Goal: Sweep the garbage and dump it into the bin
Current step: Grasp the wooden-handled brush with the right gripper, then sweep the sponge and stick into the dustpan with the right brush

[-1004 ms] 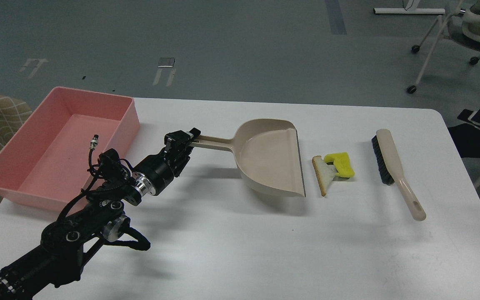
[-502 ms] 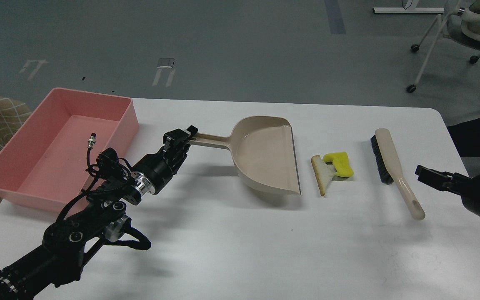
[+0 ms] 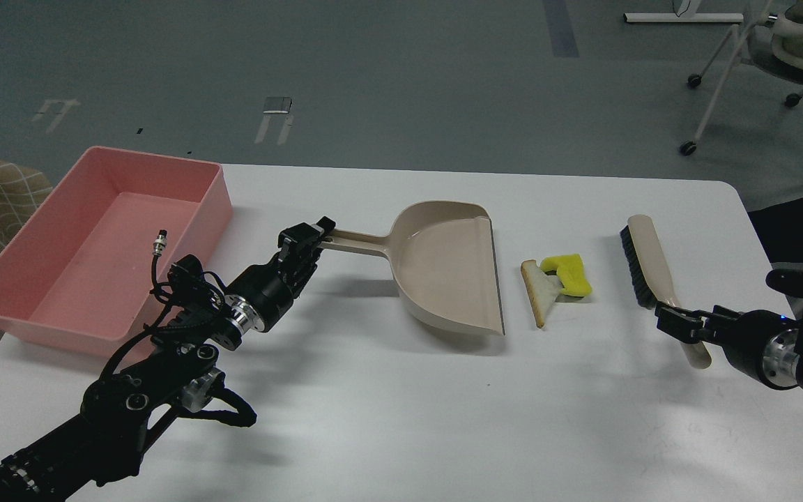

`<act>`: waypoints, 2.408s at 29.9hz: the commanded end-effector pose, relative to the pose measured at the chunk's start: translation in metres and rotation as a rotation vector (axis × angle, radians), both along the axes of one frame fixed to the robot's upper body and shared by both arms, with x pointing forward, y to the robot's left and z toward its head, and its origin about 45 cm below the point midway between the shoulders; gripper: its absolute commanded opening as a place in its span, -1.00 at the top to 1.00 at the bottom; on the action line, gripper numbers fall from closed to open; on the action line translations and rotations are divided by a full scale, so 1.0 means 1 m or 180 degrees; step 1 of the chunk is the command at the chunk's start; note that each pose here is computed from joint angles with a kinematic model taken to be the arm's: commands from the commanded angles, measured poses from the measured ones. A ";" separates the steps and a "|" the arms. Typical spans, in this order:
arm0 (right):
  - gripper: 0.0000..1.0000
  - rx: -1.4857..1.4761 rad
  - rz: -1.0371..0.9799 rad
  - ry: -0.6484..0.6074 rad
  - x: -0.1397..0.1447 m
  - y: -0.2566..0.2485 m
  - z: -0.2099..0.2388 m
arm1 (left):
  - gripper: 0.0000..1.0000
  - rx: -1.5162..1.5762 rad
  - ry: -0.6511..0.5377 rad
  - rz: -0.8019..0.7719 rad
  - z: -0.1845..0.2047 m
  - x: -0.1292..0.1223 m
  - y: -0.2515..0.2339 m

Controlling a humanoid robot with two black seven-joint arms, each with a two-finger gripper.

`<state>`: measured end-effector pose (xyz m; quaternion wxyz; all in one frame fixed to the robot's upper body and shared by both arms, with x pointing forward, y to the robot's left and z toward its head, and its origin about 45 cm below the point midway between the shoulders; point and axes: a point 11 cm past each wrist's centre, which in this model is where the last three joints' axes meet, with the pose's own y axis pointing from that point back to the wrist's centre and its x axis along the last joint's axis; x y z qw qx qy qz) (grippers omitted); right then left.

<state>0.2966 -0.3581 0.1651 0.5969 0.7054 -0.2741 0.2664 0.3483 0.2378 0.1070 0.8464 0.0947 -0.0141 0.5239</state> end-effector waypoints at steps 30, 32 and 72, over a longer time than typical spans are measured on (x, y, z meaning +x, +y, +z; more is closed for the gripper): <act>0.41 0.0026 0.0063 0.0120 -0.007 0.019 -0.020 | 1.00 0.0030 -0.0007 0.0028 -0.006 0.002 0.002; 0.52 0.0021 0.0064 0.0119 -0.007 0.019 -0.020 | 1.00 0.0033 -0.0009 0.0034 -0.005 0.002 0.003; 1.00 0.0964 0.1108 -0.0140 0.015 0.216 0.008 | 1.00 0.0085 -0.0024 -0.0025 -0.010 -0.003 -0.004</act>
